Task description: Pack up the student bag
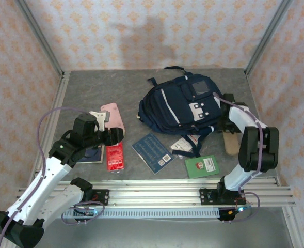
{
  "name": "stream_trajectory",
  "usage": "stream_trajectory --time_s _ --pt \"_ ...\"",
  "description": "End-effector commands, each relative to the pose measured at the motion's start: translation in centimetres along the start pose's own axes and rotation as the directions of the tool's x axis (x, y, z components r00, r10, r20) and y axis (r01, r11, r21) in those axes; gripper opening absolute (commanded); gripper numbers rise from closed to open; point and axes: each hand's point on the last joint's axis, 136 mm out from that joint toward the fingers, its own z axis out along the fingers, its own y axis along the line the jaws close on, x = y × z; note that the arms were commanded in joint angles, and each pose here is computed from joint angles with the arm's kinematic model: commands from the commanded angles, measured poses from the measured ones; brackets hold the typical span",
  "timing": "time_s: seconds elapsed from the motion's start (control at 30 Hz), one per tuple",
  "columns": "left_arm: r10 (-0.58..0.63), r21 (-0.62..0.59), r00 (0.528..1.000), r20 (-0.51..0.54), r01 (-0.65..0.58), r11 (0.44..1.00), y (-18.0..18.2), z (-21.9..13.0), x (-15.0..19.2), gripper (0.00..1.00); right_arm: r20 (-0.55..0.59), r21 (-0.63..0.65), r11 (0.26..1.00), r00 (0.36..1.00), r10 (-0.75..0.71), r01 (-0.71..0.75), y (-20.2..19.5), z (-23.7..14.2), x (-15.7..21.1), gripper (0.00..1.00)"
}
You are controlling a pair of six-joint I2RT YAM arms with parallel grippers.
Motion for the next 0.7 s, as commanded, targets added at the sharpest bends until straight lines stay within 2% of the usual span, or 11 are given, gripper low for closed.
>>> stream_trajectory --time_s 0.0,0.17,0.27,0.3,0.37,0.4,0.5,0.6,0.67 --pt "-0.007 -0.003 1.0 0.001 0.007 1.0 -0.2 -0.3 -0.2 0.58 0.192 -0.075 0.986 0.969 0.158 -0.146 -0.9 -5.2 -3.5 0.19" --pt "-0.049 0.054 0.999 -0.006 0.049 0.997 -1.5 -0.3 -0.5 0.58 0.324 -0.366 0.907 0.885 0.335 -0.209 1.7 -11.7 -4.8 0.16" --pt "-0.059 0.108 0.998 -0.022 0.061 0.992 -2.9 0.3 -0.5 0.6 0.344 -0.533 0.805 0.802 0.488 -0.261 3.4 -15.5 -5.5 0.11" --pt "-0.042 0.135 0.999 -0.027 0.045 0.99 -3.8 0.6 -0.4 0.62 0.312 -0.585 0.753 0.775 0.55 -0.3 4.1 -16.0 -5.8 0.1" --pt "-0.027 0.175 0.999 -0.02 0.03 0.984 -5.5 1.0 -0.4 0.68 0.238 -0.726 0.605 0.707 0.666 -0.325 5.6 -18.8 -6.4 0.1" --pt "-0.009 0.195 1.0 -0.011 0.011 0.981 -6.5 1.2 -0.4 0.7 0.161 -0.777 0.513 0.672 0.723 -0.366 6.5 -19.7 -6.8 0.1" --pt "0.02 0.267 1.0 0.022 -0.025 0.963 -9.2 1.9 -0.5 0.81 0.009 -0.85 0.334 0.621 0.784 -0.409 8.8 -22.3 -7.8 0.1" --pt "0.033 0.33 0.998 0.05 -0.047 0.943 -11.5 2.4 -0.8 0.9 -0.079 -0.874 0.209 0.553 0.829 -0.438 10.6 -24.5 -7.9 0.11" --pt "0.074 0.362 0.995 0.072 -0.095 0.927 -13.0 2.4 -0.8 0.96 -0.125 -0.882 0.161 0.55 0.826 -0.443 12.4 -26.0 -7.6 0.13"
